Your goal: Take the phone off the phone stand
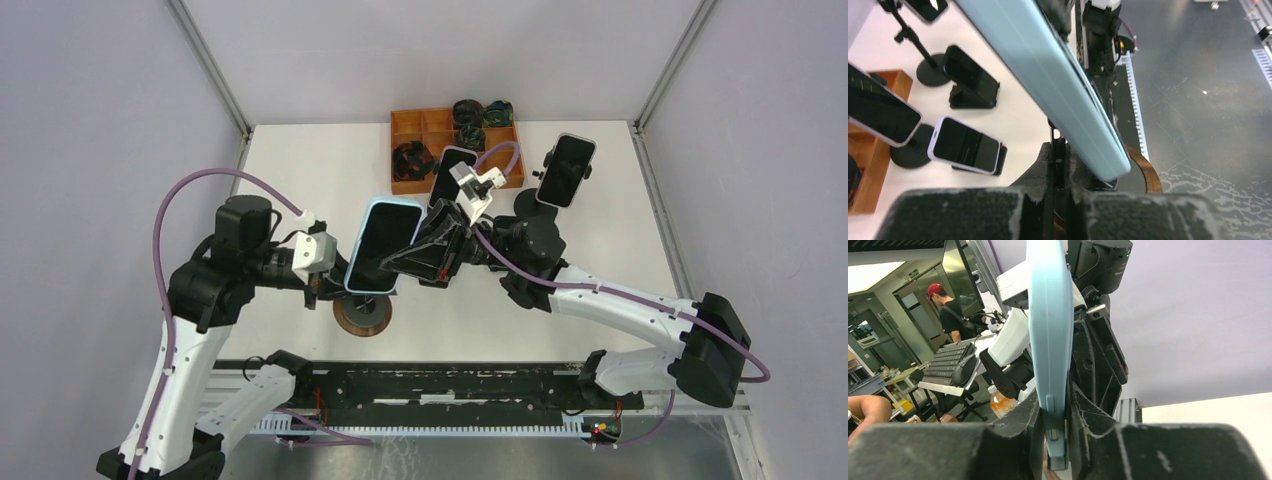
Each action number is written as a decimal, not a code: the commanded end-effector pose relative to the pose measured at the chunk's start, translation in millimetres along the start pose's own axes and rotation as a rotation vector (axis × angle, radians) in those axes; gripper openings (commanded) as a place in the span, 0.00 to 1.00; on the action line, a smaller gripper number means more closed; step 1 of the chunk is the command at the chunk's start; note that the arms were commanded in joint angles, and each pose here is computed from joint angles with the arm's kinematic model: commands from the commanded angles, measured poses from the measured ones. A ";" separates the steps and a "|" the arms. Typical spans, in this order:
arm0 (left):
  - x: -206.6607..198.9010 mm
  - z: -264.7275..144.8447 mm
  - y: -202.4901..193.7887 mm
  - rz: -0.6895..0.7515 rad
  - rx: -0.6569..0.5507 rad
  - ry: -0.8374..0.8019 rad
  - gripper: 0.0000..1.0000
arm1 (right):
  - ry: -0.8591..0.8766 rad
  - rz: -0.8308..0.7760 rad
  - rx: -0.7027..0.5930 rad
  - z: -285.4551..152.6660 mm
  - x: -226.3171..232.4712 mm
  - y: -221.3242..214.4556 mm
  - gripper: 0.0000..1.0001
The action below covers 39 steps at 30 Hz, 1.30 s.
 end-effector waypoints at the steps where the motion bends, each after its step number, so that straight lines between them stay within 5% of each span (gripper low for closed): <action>1: -10.8 -2.7 -4.1 0.027 0.025 -0.042 0.02 | -0.010 -0.062 -0.139 1.9 13.3 41.8 0.28; 7: -10.3 -1.7 -7.0 0.003 0.036 -0.054 0.02 | -0.033 -0.075 -0.152 -1.5 12.2 47.2 0.29; 12: -7.5 -1.4 -4.0 0.001 0.037 -0.054 0.02 | -0.044 -0.073 -0.158 -4.3 12.7 47.9 0.11; 15: -3.2 -0.5 -9.0 -0.012 0.054 -0.044 0.02 | -0.050 -0.077 -0.163 -6.9 14.2 50.9 0.10; 19: 3.4 1.0 -19.6 -0.031 0.088 -0.029 0.02 | -0.075 -0.110 -0.177 -15.4 15.9 61.4 0.23; 39: 15.2 7.8 1.7 -0.138 0.017 -0.025 0.02 | -0.081 -0.059 -0.187 -18.1 11.4 59.7 0.30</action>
Point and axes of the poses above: each gripper's point midway between its finger pads, its own z axis out along the fingers, its own x axis along the line the jaws close on, y = z × x, the point moved 1 cm from there along -z, back along the fingers, and after that the axes turned 3 degrees about -z, right-handed, at the moved point
